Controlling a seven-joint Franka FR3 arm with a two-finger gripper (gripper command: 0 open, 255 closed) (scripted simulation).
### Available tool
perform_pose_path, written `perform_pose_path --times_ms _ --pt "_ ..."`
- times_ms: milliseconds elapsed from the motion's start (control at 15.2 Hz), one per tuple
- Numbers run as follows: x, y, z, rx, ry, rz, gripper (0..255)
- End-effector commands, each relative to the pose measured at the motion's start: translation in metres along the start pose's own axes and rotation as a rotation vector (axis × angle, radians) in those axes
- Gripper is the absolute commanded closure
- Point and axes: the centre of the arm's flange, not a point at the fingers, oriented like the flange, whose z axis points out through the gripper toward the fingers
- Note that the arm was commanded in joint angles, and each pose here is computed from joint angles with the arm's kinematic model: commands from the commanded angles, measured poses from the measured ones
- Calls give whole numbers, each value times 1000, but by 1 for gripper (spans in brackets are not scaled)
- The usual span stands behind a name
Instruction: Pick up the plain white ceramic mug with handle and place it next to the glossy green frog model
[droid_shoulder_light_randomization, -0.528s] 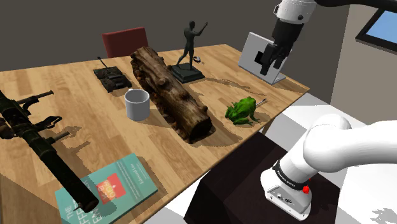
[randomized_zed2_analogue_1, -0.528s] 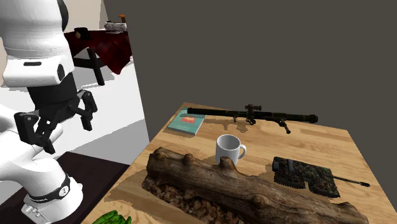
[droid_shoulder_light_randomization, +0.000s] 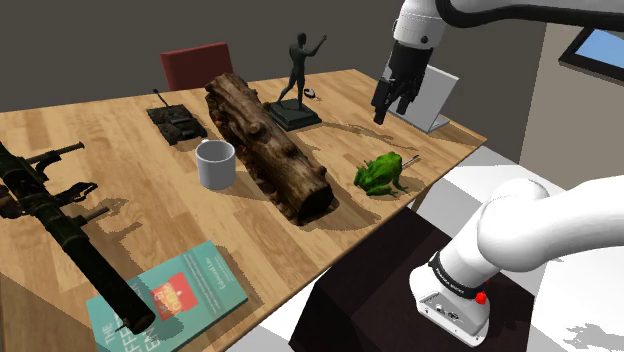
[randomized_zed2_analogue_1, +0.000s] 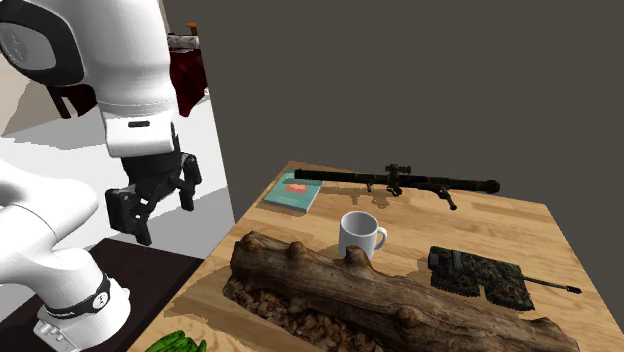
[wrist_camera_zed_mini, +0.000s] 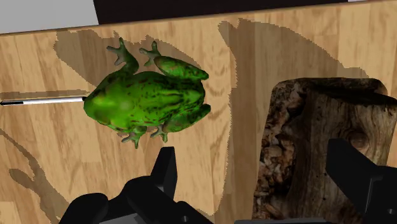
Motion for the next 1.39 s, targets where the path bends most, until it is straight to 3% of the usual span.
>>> perform_pose_path --times_ms 0,1320 --pt "18 -18 9 5 2 -1 0" --pt "196 -183 97 50 13 -14 0"
